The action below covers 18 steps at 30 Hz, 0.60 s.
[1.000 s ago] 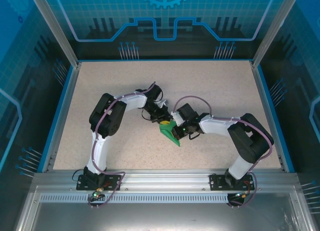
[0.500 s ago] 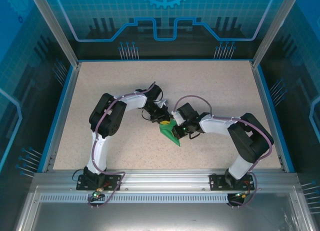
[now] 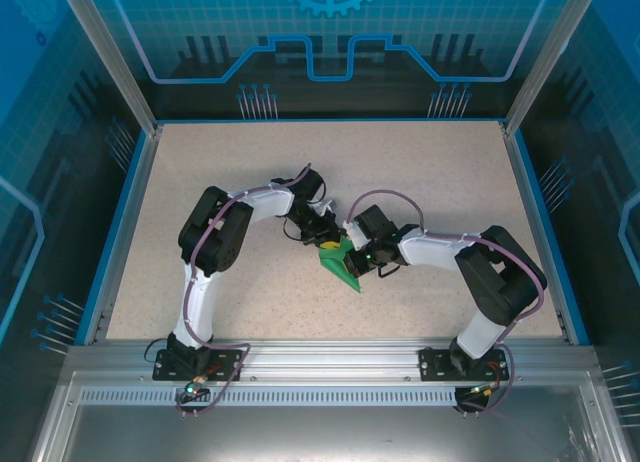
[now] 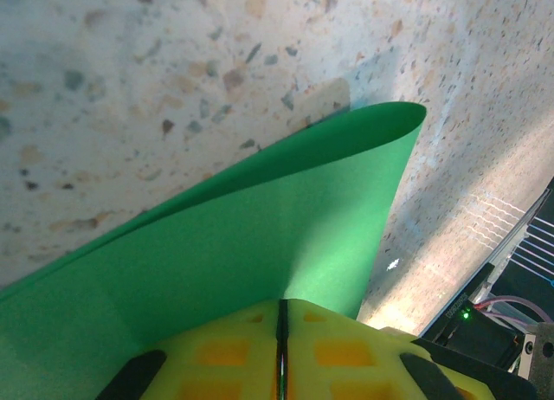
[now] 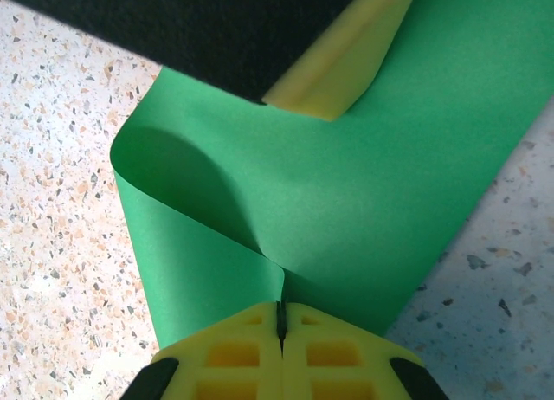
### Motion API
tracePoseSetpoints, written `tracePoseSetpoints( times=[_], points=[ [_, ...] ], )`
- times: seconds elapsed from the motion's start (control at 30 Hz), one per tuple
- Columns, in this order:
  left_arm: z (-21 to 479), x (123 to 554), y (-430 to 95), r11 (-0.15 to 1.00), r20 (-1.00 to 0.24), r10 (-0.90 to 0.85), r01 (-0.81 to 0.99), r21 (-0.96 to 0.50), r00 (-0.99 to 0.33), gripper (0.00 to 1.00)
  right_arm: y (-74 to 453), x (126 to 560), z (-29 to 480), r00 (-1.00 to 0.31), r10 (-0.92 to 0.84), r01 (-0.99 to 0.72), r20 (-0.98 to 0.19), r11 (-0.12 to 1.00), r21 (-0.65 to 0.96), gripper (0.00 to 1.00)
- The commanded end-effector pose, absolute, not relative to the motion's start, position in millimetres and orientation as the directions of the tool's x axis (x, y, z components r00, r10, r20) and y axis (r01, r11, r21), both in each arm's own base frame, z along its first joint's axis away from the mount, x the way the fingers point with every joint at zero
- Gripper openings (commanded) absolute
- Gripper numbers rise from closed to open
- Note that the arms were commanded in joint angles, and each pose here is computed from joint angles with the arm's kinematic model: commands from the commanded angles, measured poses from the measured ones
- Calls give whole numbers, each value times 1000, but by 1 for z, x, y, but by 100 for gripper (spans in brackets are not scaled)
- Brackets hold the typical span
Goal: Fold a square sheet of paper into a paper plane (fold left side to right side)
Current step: Third fold the triangle at the center of the table.
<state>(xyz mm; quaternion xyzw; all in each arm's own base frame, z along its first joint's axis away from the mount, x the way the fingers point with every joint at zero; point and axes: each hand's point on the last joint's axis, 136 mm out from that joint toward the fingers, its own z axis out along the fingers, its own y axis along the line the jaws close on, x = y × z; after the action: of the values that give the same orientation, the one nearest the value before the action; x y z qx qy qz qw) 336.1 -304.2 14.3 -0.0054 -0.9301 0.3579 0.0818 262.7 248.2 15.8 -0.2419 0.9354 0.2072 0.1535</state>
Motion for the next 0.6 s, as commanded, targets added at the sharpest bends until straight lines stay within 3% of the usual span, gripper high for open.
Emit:
tracePoseSetpoints(
  times=[0.0, 0.57],
  points=[
    [-18, 315, -293, 815, 223, 74, -70, -575, -972, 10, 244, 270, 18, -851, -364, -489, -380, 814, 315, 0],
    [-19, 314, -293, 814, 224, 77, -69, -577, -971, 10, 238, 265, 5, -865, -384, -478, -324, 827, 296, 0]
  ],
)
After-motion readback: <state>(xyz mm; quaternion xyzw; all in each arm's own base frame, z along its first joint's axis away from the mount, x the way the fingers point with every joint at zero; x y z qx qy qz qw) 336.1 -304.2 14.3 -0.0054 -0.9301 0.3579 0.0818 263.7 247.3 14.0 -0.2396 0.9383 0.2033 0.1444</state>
